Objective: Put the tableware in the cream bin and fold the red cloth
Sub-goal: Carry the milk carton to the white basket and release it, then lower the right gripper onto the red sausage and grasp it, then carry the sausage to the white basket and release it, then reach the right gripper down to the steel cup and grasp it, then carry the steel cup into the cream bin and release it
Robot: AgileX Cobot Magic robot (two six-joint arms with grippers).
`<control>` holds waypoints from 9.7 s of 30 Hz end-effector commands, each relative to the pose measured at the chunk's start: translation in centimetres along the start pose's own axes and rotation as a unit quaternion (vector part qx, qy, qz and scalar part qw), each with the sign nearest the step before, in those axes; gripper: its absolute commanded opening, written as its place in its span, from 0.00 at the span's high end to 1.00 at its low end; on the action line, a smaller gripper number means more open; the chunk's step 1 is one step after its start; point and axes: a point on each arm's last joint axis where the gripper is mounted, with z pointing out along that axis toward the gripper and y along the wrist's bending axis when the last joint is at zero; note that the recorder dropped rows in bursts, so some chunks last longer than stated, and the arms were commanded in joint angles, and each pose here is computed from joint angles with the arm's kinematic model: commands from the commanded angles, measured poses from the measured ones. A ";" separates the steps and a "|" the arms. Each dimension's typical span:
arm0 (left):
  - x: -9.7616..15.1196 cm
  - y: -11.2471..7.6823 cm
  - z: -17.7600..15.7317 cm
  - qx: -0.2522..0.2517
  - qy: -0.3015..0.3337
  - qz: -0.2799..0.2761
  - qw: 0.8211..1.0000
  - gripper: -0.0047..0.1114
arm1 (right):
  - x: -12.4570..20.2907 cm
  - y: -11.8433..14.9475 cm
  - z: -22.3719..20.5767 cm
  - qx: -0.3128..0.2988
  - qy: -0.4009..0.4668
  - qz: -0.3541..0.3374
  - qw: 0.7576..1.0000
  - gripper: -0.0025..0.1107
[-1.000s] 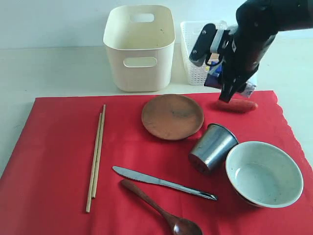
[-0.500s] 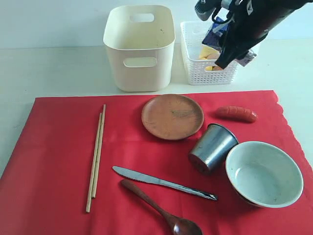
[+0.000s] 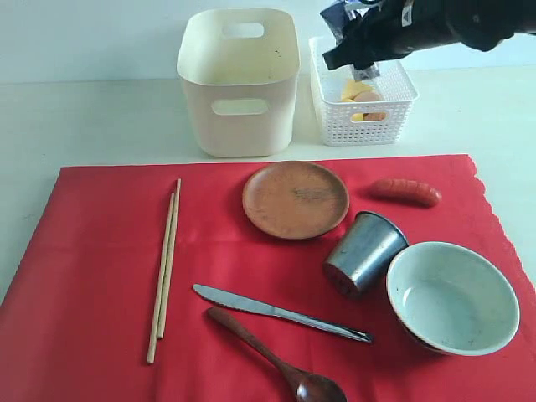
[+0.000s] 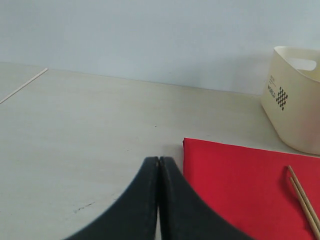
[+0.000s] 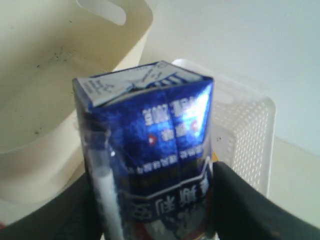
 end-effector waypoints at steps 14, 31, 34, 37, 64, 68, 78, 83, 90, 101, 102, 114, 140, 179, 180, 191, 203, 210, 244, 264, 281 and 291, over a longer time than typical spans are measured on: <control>0.1 0.0 0.0 0.003 -0.003 -0.002 1.000 0.94 | -1.1 -1.9 8.0 0.018 -0.018 0.154 0.988 0.87; 0.1 0.0 0.0 0.003 -0.003 -0.002 1.000 0.94 | -1.8 -1.9 7.9 0.010 -0.032 0.218 0.975 0.27; 0.1 0.0 0.0 0.003 -0.003 -0.002 1.000 0.94 | -3.0 -2.3 6.6 0.014 -0.041 0.218 0.975 0.27; 0.1 0.0 0.0 0.003 -0.003 -0.002 1.000 0.94 | -4.1 -2.7 4.8 0.024 -0.035 0.217 0.975 0.27; 0.1 0.0 0.0 0.003 -0.003 -0.002 1.000 0.94 | -1.3 -2.1 -5.1 -0.030 0.339 0.044 0.939 0.27; 0.1 0.0 0.0 0.003 -0.003 -0.002 1.000 0.94 | 0.7 -1.7 -4.4 -0.047 0.352 0.007 0.935 0.27; 0.1 0.0 0.0 0.003 -0.003 -0.002 1.000 0.94 | 4.3 -0.8 -2.8 -0.062 0.333 -0.034 0.940 0.27; 0.1 0.0 0.0 0.003 -0.003 -0.002 1.000 0.94 | 6.7 -0.3 -1.0 -0.065 0.347 -0.047 0.935 0.27; 0.1 0.0 0.0 0.003 -0.003 -0.002 1.000 0.94 | 11.9 0.9 3.4 -0.086 0.414 -0.049 0.905 0.29; 0.1 0.0 0.0 0.003 -0.003 -0.002 1.000 0.94 | 9.5 0.4 2.3 -0.061 0.365 -0.017 0.929 0.98; 0.1 0.0 0.0 0.003 -0.003 -0.002 1.000 0.94 | 9.0 0.3 2.0 -0.058 0.356 -0.015 0.933 0.98; 0.1 0.0 0.0 0.003 -0.003 -0.002 1.000 0.94 | 1.0 -1.3 -2.1 -0.014 0.118 -0.006 0.993 0.98; 0.1 0.0 0.0 0.003 -0.003 -0.002 1.000 0.94 | 1.6 -0.8 7.5 -0.003 -0.006 0.088 0.996 0.57; 0.1 0.0 0.0 0.003 -0.003 -0.002 1.000 0.94 | -5.0 -2.0 -13.3 -0.045 0.165 0.083 0.982 0.31; 0.1 0.0 0.0 0.003 -0.003 -0.002 1.000 0.94 | -5.2 -1.4 -13.9 -0.070 0.166 0.081 0.980 0.31; 0.1 0.0 0.0 0.003 -0.003 -0.002 1.000 0.94 | -3.0 5.1 -16.5 -0.200 0.188 0.031 0.961 0.31; 0.1 0.0 0.0 0.003 -0.003 -0.002 1.000 0.94 | 2.5 7.2 -13.5 -0.169 0.243 -0.044 0.954 0.31; 0.1 0.0 0.0 0.003 -0.003 -0.002 1.000 0.94 | 6.2 7.8 -10.6 -0.156 0.301 -0.053 0.939 0.31; 0.1 0.0 0.0 0.003 -0.003 -0.002 1.000 0.94 | 7.2 9.5 -9.5 -0.210 0.313 0.020 0.926 0.98; 0.1 0.0 0.0 0.003 -0.003 -0.002 1.000 0.94 | -4.6 7.5 -9.1 -0.142 -0.022 0.052 0.988 0.98; 0.1 0.0 0.0 0.003 -0.003 -0.002 1.000 0.94 | -8.1 8.4 1.7 -0.103 -0.113 0.071 0.986 0.98; 0.1 0.0 0.0 0.003 -0.003 -0.002 1.000 0.94 | -7.1 8.7 3.6 -0.093 -0.123 0.078 0.985 0.67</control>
